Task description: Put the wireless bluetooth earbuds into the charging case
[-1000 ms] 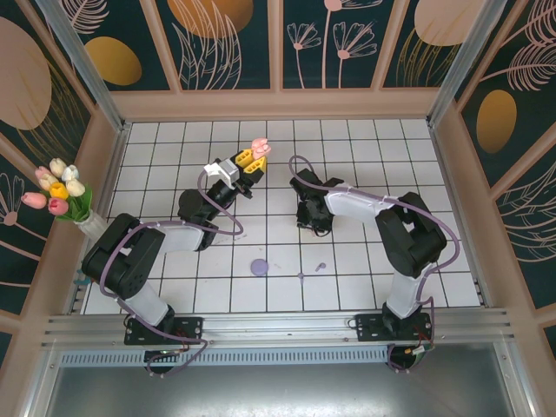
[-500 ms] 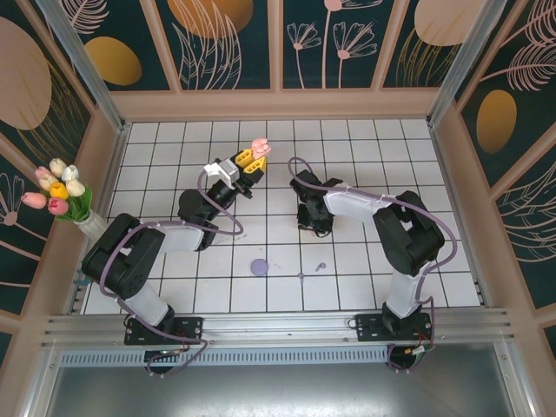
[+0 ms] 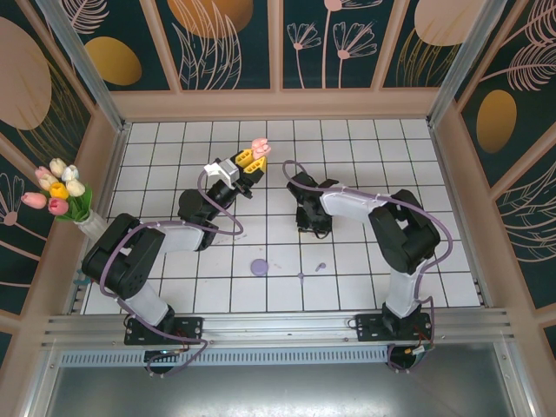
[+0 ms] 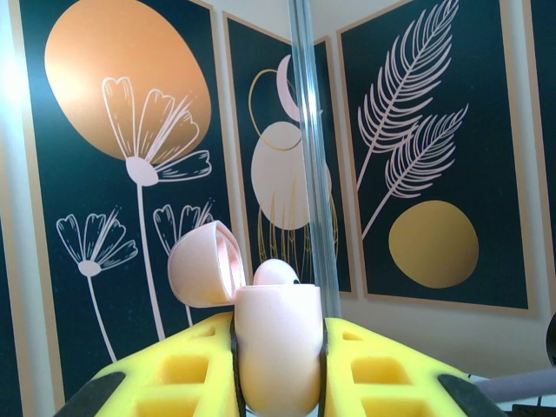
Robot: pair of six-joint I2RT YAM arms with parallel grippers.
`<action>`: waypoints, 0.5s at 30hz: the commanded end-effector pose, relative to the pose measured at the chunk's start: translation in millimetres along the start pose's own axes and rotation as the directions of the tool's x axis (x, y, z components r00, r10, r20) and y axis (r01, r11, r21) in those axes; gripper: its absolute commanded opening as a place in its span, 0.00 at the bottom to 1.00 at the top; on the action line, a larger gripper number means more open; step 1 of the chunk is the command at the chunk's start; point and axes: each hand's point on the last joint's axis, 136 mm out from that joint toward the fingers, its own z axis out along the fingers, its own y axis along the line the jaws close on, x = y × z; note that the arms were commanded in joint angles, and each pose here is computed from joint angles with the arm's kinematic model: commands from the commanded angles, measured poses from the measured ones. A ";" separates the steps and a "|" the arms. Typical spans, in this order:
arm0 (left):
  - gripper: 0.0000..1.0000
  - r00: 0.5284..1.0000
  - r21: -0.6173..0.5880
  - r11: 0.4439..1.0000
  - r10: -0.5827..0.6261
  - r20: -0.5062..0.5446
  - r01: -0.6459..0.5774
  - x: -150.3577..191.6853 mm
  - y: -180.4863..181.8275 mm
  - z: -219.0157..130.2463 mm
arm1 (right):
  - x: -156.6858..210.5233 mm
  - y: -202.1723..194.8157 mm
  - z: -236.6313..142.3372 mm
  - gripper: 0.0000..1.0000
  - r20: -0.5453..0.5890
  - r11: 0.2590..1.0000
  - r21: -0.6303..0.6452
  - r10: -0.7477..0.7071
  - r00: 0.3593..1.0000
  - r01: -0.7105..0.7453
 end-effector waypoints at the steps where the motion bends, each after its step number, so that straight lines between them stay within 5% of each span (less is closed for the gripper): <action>1: 0.00 0.987 0.033 0.999 0.035 0.159 -0.041 -38.1 -6.7 2.8 | 9.2 -10.9 8.3 0.33 -0.036 0.995 0.083 -0.052 0.998 0.055; 15: 0.00 0.987 0.032 0.999 0.039 0.156 -0.044 -38.0 -6.6 2.6 | 8.7 -11.9 15.2 0.29 -0.050 0.993 0.089 -0.068 0.996 0.073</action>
